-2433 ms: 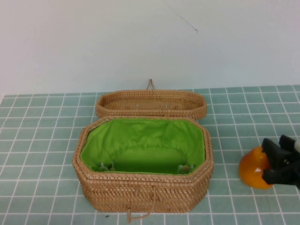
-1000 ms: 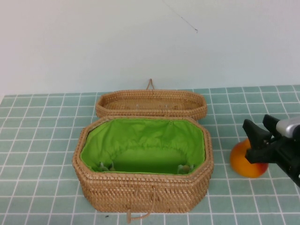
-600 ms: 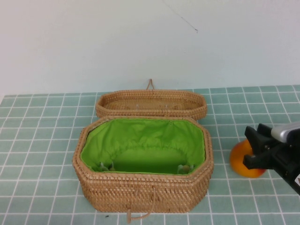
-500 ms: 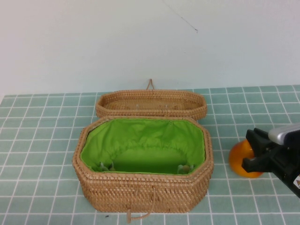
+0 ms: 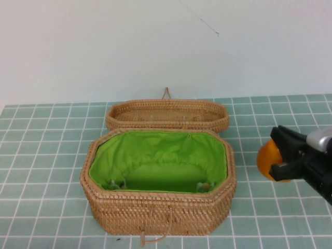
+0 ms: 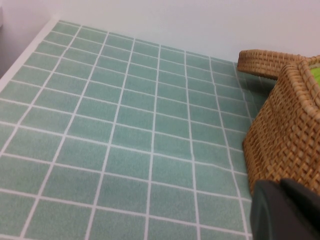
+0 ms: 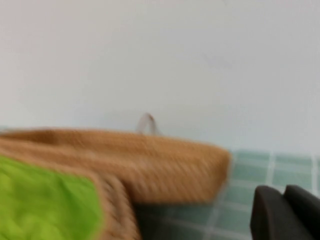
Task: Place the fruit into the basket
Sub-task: Pick up the pear on the table, then place the pear on the basket
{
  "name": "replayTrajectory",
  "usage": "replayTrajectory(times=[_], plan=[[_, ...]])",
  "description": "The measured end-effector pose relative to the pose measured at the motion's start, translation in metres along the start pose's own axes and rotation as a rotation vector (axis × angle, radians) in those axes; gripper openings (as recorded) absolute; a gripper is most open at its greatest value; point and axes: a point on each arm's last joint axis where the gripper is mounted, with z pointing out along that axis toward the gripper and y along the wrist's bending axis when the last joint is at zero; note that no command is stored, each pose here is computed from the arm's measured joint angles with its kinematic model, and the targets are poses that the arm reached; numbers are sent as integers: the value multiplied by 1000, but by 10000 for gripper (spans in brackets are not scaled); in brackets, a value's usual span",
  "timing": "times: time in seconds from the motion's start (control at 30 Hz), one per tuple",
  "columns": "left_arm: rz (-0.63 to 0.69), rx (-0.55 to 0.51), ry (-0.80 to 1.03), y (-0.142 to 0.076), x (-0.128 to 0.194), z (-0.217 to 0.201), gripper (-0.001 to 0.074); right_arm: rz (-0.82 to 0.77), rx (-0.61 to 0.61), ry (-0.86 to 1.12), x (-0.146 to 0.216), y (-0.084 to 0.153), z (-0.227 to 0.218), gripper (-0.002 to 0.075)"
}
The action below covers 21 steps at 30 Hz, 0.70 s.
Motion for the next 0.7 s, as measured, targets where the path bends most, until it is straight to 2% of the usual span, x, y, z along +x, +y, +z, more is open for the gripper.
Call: replayTrajectory(times=[0.03,0.07,0.2,0.3,0.43,0.6,0.7], plan=[[0,0,0,0,0,0,0,-5,-19,-22,-6,2,-1,18],[0,0,0,0,0,0,0,-7,-40,-43,-13,5,-3,-2],[0,0,0,0,0,0,0,-20,-150,-136,-41,17,-5,5],[0,0,0,0,0,0,0,-26,-258,-216,-65,33,-2,5],[0,0,0,0,0,0,0,-56,-369,-221,-85,61,14,5],[0,0,0,0,0,0,0,-103,-475,-164,-87,103,40,4],[0,0,0,0,0,0,0,-124,-508,-136,-75,117,58,4]])
